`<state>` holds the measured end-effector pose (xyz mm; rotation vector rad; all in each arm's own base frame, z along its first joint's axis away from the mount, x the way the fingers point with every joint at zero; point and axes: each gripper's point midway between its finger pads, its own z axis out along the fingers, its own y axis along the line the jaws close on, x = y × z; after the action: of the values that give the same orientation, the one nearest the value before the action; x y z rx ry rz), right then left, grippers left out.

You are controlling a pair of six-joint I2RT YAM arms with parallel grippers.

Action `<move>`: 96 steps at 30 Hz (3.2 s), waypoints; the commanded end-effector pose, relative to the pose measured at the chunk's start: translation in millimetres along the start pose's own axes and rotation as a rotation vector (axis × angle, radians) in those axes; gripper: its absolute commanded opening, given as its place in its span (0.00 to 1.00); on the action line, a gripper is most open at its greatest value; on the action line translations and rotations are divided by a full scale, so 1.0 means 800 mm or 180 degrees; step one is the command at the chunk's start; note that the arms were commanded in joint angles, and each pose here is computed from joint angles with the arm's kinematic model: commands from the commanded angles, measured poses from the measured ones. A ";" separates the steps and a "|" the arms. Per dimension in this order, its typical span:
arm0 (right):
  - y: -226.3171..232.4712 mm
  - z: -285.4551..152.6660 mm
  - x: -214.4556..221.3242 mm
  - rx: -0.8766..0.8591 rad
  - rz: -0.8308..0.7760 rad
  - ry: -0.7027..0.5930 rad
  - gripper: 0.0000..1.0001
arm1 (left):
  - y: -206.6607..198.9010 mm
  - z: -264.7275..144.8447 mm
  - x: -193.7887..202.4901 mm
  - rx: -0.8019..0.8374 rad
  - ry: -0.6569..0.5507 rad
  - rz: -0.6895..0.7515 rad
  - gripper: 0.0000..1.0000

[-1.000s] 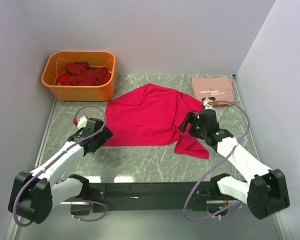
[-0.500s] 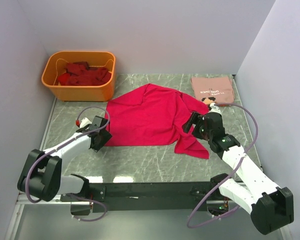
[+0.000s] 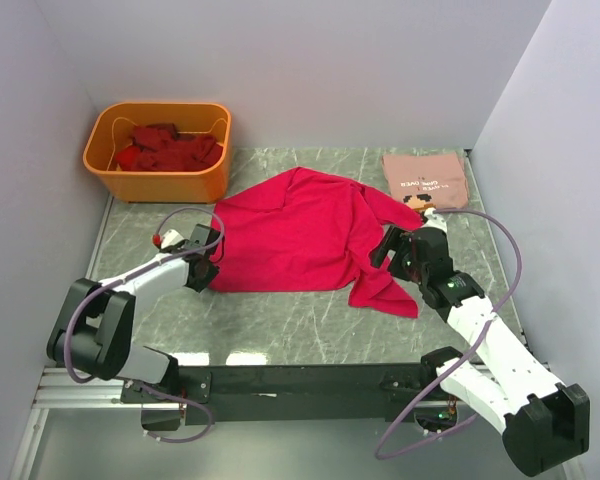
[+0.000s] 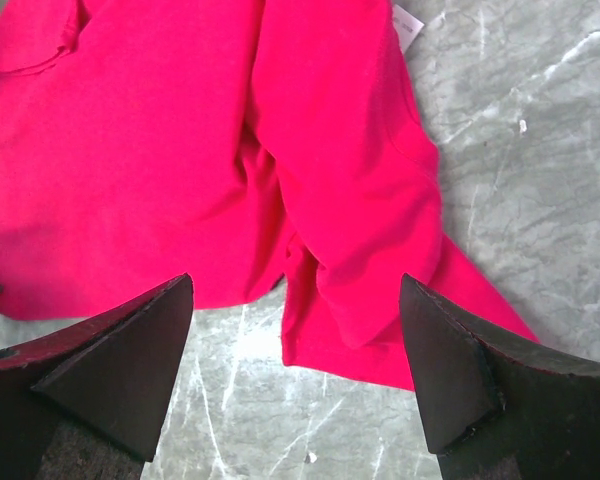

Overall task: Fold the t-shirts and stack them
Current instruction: Flatten the tshirt out

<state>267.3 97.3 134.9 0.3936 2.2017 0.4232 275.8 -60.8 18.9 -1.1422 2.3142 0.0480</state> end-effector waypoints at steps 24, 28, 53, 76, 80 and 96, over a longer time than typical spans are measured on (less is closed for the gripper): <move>-0.050 -0.027 0.060 0.0533 -0.0311 0.0868 0.87 | 0.077 0.009 -0.081 -0.0668 -0.0394 -0.0434 0.01; -0.071 -0.041 0.089 0.0835 -0.0048 0.1108 0.87 | 0.093 0.009 -0.089 -0.0777 -0.0469 -0.0495 0.01; -0.104 -0.036 0.180 0.1436 -0.0002 0.1868 0.69 | 0.101 0.027 -0.105 -0.0621 -0.0399 -0.0629 0.01; -0.107 0.003 0.175 0.1437 -0.0182 0.1734 0.02 | 0.103 0.018 -0.102 -0.0566 -0.0372 -0.0609 0.01; -0.108 0.008 0.171 0.1385 -0.0274 0.1675 0.00 | 0.102 0.014 -0.103 -0.0529 -0.0387 -0.0600 0.01; 0.040 0.008 -0.050 0.0109 -0.0297 0.0141 0.00 | 0.004 -0.054 -0.147 0.0505 -0.0575 -0.0700 0.01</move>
<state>255.7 113.1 129.1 0.2782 2.4131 0.3259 278.7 19.2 73.8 -1.2950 2.0711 -0.0126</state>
